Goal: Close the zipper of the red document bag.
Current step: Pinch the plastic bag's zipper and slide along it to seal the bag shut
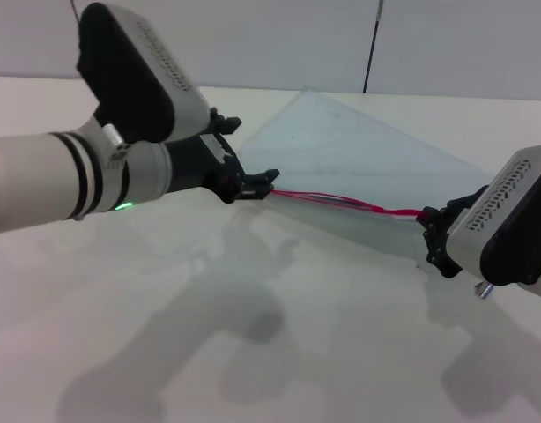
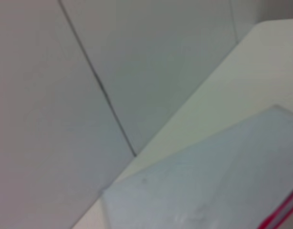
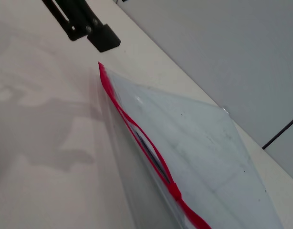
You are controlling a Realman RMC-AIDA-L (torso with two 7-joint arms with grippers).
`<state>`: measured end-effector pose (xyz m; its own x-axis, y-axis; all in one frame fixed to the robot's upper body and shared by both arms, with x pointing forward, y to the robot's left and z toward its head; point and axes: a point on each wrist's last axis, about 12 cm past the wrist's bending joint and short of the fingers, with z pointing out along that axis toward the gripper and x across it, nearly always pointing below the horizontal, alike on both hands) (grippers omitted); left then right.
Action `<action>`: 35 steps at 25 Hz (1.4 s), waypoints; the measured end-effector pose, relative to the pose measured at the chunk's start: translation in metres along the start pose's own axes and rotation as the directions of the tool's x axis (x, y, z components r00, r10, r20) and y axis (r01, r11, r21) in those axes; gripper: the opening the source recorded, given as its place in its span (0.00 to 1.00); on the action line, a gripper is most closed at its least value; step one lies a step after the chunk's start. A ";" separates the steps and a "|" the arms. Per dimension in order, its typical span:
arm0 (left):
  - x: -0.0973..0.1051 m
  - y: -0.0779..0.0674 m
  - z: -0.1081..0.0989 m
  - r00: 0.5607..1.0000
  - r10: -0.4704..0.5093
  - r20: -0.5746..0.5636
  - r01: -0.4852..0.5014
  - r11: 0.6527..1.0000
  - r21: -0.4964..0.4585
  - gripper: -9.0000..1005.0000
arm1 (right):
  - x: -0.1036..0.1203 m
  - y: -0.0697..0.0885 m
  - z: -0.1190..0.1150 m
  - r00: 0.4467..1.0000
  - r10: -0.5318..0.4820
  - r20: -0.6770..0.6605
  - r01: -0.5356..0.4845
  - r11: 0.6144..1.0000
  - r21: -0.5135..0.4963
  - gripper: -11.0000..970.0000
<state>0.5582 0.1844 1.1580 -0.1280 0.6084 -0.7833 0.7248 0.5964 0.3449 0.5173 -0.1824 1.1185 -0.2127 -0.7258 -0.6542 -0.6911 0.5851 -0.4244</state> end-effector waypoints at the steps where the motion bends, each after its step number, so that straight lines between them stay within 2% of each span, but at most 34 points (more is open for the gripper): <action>1: -0.002 0.000 0.000 1.000 0.012 -0.006 -0.012 1.000 0.013 0.86 | -0.001 0.000 0.000 1.000 -0.001 0.002 0.001 1.000 0.000 0.03; 4: -0.010 -0.002 0.000 0.998 0.059 -0.018 -0.058 0.997 0.045 0.86 | -0.003 0.000 -0.001 1.000 -0.005 0.009 0.005 1.000 0.000 0.03; 6: -0.019 -0.003 0.003 0.989 0.139 -0.047 -0.135 0.987 0.082 0.86 | -0.005 0.000 0.000 1.000 -0.005 0.015 0.005 1.000 -0.002 0.03; 7: -0.019 -0.003 0.003 0.989 0.139 -0.047 -0.135 0.987 0.082 0.86 | -0.005 0.000 0.000 1.000 -0.005 0.015 0.005 1.000 -0.002 0.03; 10: -0.031 -0.006 0.007 0.964 0.253 -0.085 -0.240 0.962 0.131 0.86 | -0.008 -0.001 0.000 1.000 -0.007 0.023 0.007 1.000 -0.004 0.03; 14: -0.046 -0.012 0.014 0.926 0.360 -0.118 -0.334 0.923 0.190 0.86 | -0.014 -0.001 0.002 0.999 -0.014 0.036 0.015 1.000 -0.008 0.03; 16: -0.050 -0.014 0.016 0.914 0.387 -0.122 -0.357 0.910 0.210 0.85 | -0.016 -0.001 0.002 0.999 -0.017 0.040 0.017 1.000 -0.010 0.03; 21: -0.054 -0.019 0.019 0.881 0.452 -0.138 -0.420 0.884 0.207 0.68 | -0.016 0.001 0.003 0.999 -0.020 0.041 0.021 1.000 -0.016 0.03; 27: -0.063 -0.028 0.019 0.851 0.511 -0.119 -0.483 0.851 0.205 0.68 | -0.017 0.001 0.003 0.999 -0.013 0.044 0.014 1.000 -0.018 0.03; 35: -0.077 -0.049 0.026 0.806 0.590 -0.043 -0.568 0.793 0.220 0.69 | -0.016 -0.001 0.003 0.999 -0.008 0.042 0.008 1.000 -0.016 0.03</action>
<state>0.5504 0.0944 1.1877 0.2952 0.8649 -0.4060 0.7963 0.0121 0.6048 0.5230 -0.1704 1.1272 -0.1786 -0.7145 -0.6764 -0.7039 0.5731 -0.4196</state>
